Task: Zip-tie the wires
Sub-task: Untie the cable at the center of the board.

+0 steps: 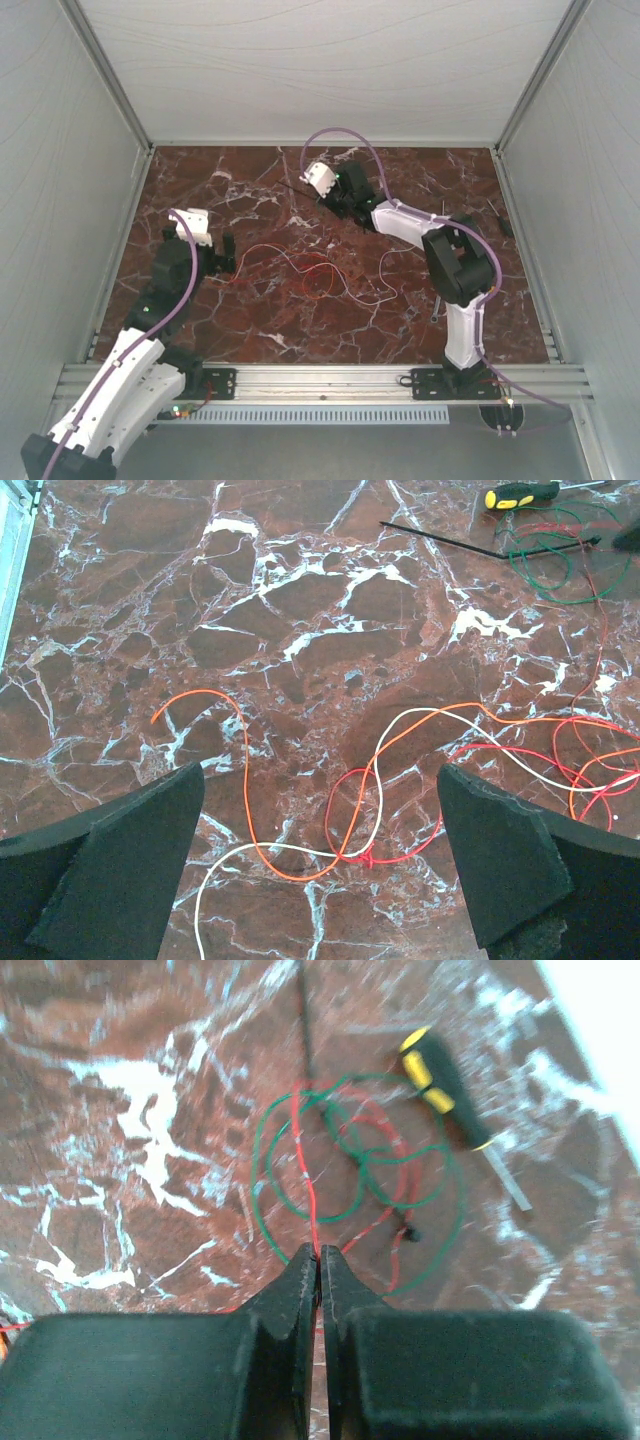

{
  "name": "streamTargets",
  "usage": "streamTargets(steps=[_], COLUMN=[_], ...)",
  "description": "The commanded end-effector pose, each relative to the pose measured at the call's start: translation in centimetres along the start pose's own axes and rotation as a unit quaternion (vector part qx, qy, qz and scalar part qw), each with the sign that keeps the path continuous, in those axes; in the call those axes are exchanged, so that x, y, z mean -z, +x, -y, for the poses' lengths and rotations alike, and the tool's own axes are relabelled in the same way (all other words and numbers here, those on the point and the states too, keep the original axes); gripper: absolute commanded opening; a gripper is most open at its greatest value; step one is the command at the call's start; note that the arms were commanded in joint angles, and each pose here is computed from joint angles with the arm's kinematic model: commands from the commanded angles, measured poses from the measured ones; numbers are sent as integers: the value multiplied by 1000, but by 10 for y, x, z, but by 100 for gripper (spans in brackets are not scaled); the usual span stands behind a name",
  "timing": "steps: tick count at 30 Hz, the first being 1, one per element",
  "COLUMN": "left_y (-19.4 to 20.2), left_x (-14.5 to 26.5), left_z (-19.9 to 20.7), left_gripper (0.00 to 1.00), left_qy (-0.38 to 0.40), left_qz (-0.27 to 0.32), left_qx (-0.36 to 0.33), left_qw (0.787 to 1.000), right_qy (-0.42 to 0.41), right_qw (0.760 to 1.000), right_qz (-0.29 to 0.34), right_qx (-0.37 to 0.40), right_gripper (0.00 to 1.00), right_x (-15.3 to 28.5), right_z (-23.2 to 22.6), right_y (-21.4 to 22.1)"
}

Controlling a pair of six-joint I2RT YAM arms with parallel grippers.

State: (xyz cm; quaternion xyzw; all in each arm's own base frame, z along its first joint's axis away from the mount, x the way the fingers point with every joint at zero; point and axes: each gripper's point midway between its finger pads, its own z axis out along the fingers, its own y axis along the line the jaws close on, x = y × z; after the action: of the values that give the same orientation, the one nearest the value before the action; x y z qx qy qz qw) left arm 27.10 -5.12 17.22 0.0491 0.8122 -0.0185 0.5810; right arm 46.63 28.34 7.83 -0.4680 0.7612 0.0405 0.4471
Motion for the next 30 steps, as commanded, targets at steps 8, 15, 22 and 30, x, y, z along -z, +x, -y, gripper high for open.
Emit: streamTargets(steps=[8,15,22,30], left_y=[-16,-16,-16,-16], left_x=[-1,0,0,0], left_z=[2,3,3,3], left_gripper=[100,100,100,100], left_qy=[6,8,9,9], left_qz=[34,36,37,38], left_qx=[9,9,9,9], left_qw=[999,999,999,999], right_qy=[128,183,256,355], right_qw=[966,919,858,772], right_qz=[225,347,445,527], right_qx=[-21,-36,-25,3], right_gripper=[0,0,0,0], right_x=[110,177,237,301], right_z=[78,106,139,169], right_y=[-158,-222,-280,-347])
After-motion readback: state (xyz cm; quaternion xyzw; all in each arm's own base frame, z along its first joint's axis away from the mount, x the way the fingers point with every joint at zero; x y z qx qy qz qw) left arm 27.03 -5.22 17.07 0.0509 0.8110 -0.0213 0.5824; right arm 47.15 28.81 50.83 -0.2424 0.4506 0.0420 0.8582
